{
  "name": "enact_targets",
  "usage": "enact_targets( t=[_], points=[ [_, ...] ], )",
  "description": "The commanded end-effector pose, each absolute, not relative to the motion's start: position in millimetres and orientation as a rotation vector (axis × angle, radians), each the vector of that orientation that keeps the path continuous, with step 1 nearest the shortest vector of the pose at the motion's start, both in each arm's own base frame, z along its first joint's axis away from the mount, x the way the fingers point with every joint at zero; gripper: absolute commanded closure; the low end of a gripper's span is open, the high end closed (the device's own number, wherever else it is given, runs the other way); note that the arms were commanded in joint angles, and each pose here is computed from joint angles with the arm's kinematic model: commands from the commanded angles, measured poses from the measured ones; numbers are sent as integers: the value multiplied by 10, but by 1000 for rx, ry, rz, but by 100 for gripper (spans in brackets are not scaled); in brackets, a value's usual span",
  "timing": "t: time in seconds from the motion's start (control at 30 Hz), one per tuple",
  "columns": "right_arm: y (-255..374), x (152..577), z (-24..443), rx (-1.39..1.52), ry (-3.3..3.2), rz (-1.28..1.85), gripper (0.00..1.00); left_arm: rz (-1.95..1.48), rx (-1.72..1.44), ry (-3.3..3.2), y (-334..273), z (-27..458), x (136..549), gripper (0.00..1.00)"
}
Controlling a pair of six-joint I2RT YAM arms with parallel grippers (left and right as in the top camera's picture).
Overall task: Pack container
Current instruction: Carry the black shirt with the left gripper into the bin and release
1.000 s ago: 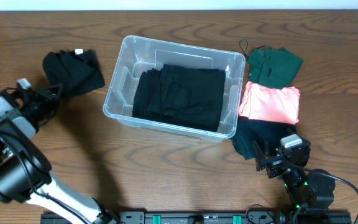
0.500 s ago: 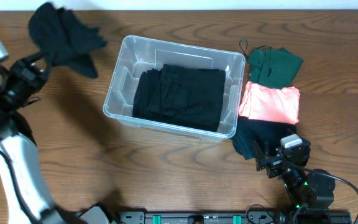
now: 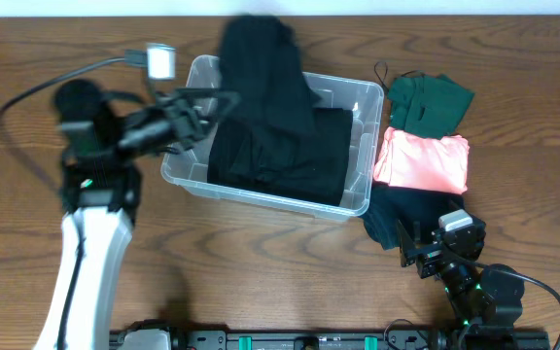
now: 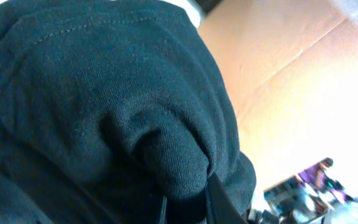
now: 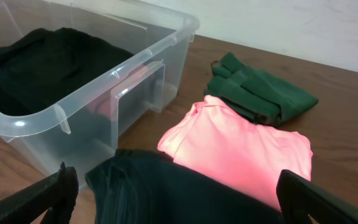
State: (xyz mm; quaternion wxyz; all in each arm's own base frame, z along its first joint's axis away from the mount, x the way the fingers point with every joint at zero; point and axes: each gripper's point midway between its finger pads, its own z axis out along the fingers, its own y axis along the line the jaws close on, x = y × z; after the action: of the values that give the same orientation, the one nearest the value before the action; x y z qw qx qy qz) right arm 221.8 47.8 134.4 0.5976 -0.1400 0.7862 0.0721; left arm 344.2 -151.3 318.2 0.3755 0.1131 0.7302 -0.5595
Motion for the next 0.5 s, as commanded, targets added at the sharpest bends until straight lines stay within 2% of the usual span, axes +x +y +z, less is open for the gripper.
enact_targets(
  t=[0.0,0.13,0.27,0.37,0.47],
  points=[
    [497,2213,1339,-327,1823,176,1,-1375,331,1912,-1511,2824,3619,94],
    [497,2213,1340,-327,1823,176,1,-1343,246,2058,-1408,2192,3833,94],
    [497,2213,1340,-327,1823,176,1,-1122,10,2356,-1129,1223,3987,94],
    [497,2213,1340,-327,1823,176,1,-1053,-54,2450,-1042,889,3992,94],
    [497,2213,1339,-327,1823,176,1,-812,-178,2552,-768,634,4004,94]
  ],
)
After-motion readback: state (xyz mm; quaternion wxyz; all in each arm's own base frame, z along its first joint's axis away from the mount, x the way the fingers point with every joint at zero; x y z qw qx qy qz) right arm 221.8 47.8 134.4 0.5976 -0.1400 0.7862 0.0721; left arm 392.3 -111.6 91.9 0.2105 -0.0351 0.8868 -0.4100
